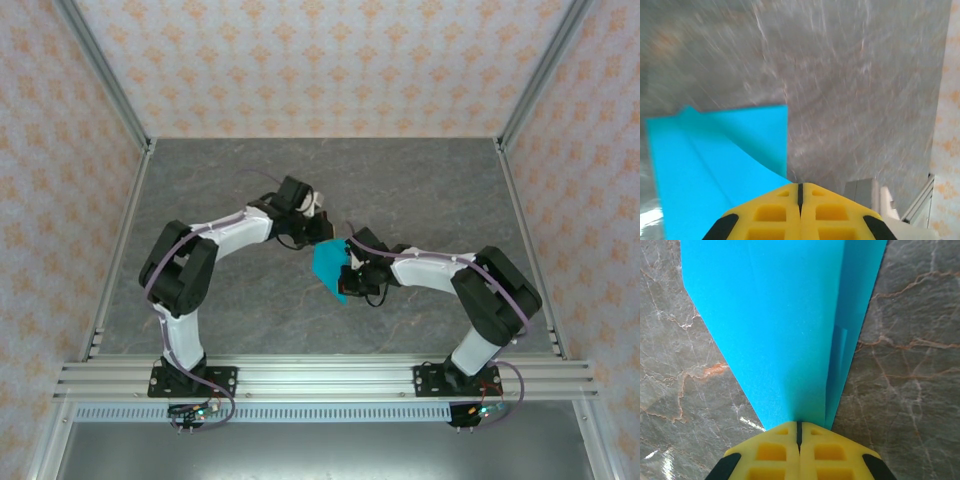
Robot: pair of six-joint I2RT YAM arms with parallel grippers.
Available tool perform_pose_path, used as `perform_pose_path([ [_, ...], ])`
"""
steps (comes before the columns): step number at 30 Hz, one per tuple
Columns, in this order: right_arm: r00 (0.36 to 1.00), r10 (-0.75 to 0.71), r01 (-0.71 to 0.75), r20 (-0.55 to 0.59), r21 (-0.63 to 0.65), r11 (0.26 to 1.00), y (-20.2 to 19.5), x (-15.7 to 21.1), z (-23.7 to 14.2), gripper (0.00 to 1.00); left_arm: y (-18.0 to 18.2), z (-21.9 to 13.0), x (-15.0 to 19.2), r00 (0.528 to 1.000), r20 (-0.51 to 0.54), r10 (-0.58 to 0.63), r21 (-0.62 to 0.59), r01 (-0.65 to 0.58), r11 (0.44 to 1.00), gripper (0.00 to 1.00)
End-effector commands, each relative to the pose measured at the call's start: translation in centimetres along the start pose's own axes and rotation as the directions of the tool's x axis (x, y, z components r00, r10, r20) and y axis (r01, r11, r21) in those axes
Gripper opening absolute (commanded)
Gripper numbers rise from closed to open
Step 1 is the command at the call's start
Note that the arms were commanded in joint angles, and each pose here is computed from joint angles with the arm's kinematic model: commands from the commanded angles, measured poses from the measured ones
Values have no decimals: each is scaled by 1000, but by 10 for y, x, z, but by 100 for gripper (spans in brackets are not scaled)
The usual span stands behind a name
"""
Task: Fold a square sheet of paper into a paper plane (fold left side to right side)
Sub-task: Fourth fold the wing at the center of the table.
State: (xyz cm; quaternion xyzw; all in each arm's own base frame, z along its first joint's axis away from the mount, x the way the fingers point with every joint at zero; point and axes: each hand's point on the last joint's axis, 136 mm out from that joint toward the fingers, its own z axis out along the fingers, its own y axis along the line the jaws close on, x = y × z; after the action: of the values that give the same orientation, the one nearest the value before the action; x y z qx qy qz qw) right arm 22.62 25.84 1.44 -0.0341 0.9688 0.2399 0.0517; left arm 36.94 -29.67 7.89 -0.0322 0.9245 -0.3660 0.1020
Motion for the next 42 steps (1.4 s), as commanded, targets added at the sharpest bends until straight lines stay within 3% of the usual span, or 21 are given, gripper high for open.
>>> perform_pose_path([
  [1, 983, 92, -46, -157, 275, 960, -69, 54, 7, 0, 20, 22, 3, 998, -29, -49, -15, 48, 999, 6],
  [13, 985, 76, -33, -152, 267, 963, -65, 54, -3, 0, 73, 48, 9, 995, -38, -91, -188, 82, 979, 6],
  [19, 1000, 23, -26, 20, 171, 985, -21, 13, -47, 0, 88, 49, 22, 993, -49, -109, -217, 96, 971, 6],
  [23, 992, 58, -61, 112, 27, 998, 21, -17, -62, 0, 92, 51, 26, 991, -46, -123, -212, 111, 971, 6],
  [29, 948, 242, -220, 206, -122, 968, 47, -51, -46, 0, 93, 53, 28, 990, -42, -133, -206, 122, 971, 5],
  [42, 907, 347, -355, 239, -12, 935, 27, -66, -1, 0, 90, 49, 27, 992, -43, -121, -206, 110, 972, 5],
])
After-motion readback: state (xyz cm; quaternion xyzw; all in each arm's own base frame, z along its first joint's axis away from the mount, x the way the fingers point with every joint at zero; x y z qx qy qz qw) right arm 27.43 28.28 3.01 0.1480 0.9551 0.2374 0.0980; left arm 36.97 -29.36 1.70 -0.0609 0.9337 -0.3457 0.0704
